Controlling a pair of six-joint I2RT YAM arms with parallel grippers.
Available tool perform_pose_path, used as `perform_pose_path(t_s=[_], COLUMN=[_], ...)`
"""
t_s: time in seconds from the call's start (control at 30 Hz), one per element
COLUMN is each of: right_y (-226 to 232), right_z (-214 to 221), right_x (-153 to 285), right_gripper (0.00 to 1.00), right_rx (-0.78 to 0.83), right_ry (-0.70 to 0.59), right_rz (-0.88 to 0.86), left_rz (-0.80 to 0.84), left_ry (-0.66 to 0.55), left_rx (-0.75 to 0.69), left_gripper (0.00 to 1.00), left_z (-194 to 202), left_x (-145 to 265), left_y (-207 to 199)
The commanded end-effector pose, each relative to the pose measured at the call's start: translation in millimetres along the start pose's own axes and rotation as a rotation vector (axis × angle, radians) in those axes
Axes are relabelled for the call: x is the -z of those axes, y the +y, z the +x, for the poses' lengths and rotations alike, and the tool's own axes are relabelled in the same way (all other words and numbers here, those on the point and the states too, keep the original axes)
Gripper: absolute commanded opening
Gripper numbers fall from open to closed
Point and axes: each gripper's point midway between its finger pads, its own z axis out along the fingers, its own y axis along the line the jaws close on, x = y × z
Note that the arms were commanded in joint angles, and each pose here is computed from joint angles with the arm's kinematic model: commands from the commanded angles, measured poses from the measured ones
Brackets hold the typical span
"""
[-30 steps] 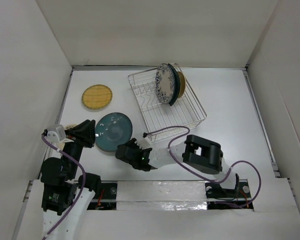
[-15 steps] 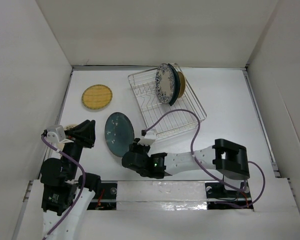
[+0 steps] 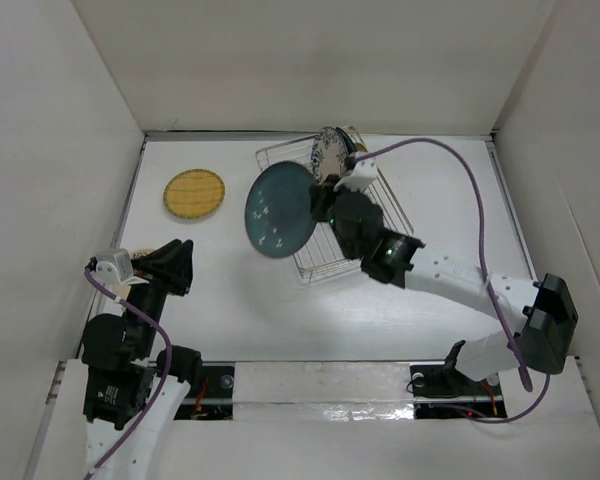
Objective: Load the plates into the dish rack
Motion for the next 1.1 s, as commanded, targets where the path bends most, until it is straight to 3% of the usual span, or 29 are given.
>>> perform_pose_path(t_s=[0.0,0.2,0.5,0.73,1.07], right_y=[3.3,-46.5,-79.6,-78.8,-76.7], right_z=[-121.3,-167.9,-162.6,-185.0,-191.0], right_x=[-15.8,-81.8,-154.8,-177.8,-179.7], right_gripper=[0.0,0.0,0.0,0.0,0.0], right_rx=[-0.085,0.022,0.326,0.588,0.692], right_ry=[-0.22,-0.264,-0.21,-0.211,-0.223], right_rz=[-0.073,-0.011,0.059,0.113,0.155], left_rz=[0.029,0.005,-0.028,-0.041,-0.046], left_ry=[0.013,0.051,0.102,0.137,0.15], left_rx=[-0.007,-0.005,-0.008,-0.014,-0.019], left_gripper=[0.28,0.28,0.29,0.29,0.29], left_z=[2.2,11.0,22.9,30.8,33.6], left_x=[-7.6,-15.7,-26.1,-32.3,-35.1], left_y=[-5.2,-0.7,5.8,8.9,10.1])
